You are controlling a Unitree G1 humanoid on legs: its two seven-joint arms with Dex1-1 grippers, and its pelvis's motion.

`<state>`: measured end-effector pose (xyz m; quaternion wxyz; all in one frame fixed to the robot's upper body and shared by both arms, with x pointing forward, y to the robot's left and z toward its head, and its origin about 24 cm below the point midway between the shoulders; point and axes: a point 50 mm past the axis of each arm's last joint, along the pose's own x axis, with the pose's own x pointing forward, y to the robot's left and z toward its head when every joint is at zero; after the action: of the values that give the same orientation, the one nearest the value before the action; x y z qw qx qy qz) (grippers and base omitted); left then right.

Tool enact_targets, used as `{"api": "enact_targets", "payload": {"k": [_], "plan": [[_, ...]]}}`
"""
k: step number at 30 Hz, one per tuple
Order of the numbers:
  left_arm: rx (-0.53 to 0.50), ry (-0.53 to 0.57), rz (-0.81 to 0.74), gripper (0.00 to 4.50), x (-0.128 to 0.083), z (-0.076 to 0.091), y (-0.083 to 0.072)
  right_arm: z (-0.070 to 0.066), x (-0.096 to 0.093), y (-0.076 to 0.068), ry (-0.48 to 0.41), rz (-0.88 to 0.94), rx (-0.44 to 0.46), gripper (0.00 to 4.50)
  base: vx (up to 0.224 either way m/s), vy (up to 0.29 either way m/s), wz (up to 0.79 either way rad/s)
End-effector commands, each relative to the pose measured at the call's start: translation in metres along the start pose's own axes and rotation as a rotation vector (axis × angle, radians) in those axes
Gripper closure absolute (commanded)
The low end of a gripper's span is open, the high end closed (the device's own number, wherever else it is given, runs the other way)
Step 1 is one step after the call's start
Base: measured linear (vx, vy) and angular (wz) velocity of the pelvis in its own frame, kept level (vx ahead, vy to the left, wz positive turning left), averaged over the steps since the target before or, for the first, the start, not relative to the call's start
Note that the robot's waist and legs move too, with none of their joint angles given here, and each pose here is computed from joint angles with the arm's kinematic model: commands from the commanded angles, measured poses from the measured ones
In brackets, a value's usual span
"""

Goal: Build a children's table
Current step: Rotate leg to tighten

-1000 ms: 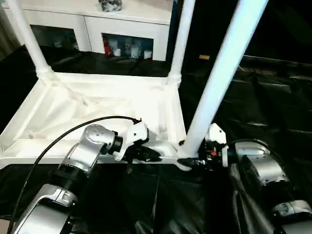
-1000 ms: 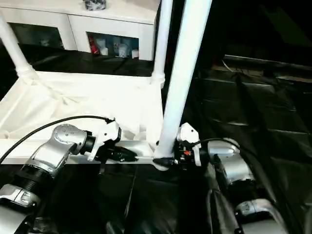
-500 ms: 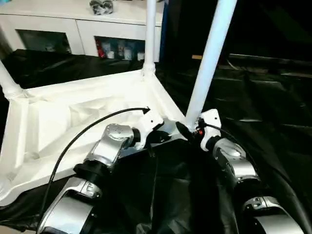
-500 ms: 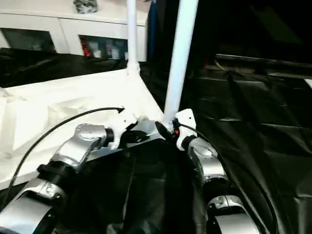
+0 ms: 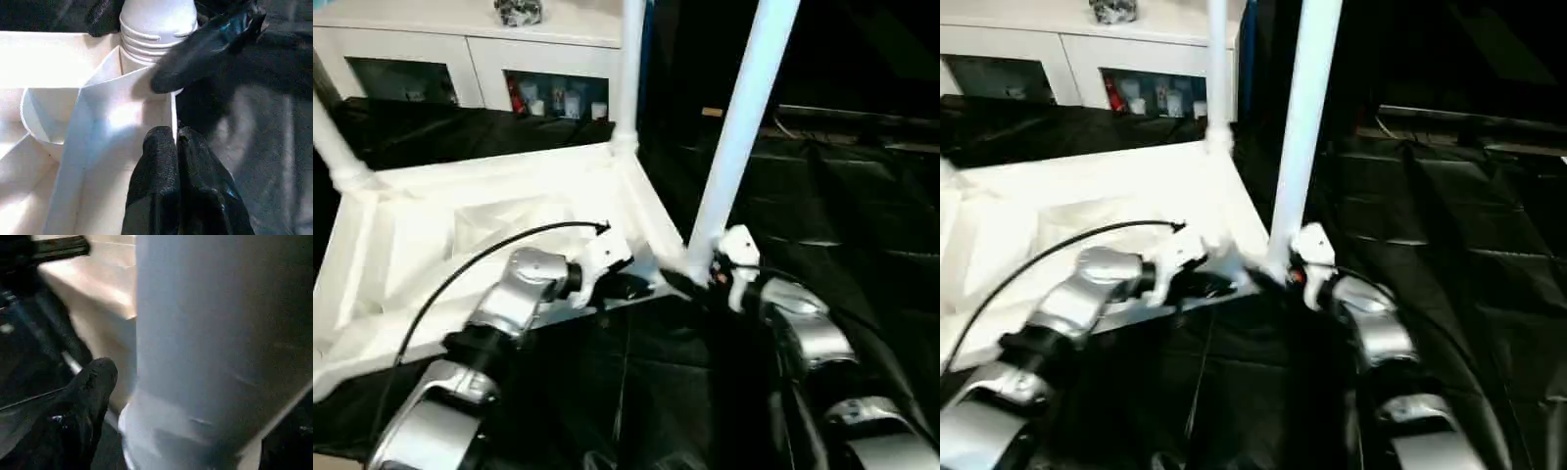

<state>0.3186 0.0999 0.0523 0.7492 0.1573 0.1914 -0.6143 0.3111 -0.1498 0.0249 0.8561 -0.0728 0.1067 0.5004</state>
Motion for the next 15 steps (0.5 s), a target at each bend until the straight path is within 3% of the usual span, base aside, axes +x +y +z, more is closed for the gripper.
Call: {"api": "enact_targets", "payload": {"k": [1,6,15], "plan": [[0.083,-0.066,-0.078,4.50,0.009,0.021,-0.007,-0.010,0.006,0.018,0.059,0.172,0.008,0.65,0.000,0.000,0.00],[0.094,-0.052,-0.119,4.50,-0.003,0.017,-0.007,-0.015,-0.010,0.021,0.137,0.357,0.014,0.97,0.000,0.000,0.00],[0.103,-0.017,-0.164,4.50,-0.014,0.007,-0.010,-0.014,-0.014,0.024,0.143,0.408,0.021,1.68,0.000,0.000,0.00]]}}
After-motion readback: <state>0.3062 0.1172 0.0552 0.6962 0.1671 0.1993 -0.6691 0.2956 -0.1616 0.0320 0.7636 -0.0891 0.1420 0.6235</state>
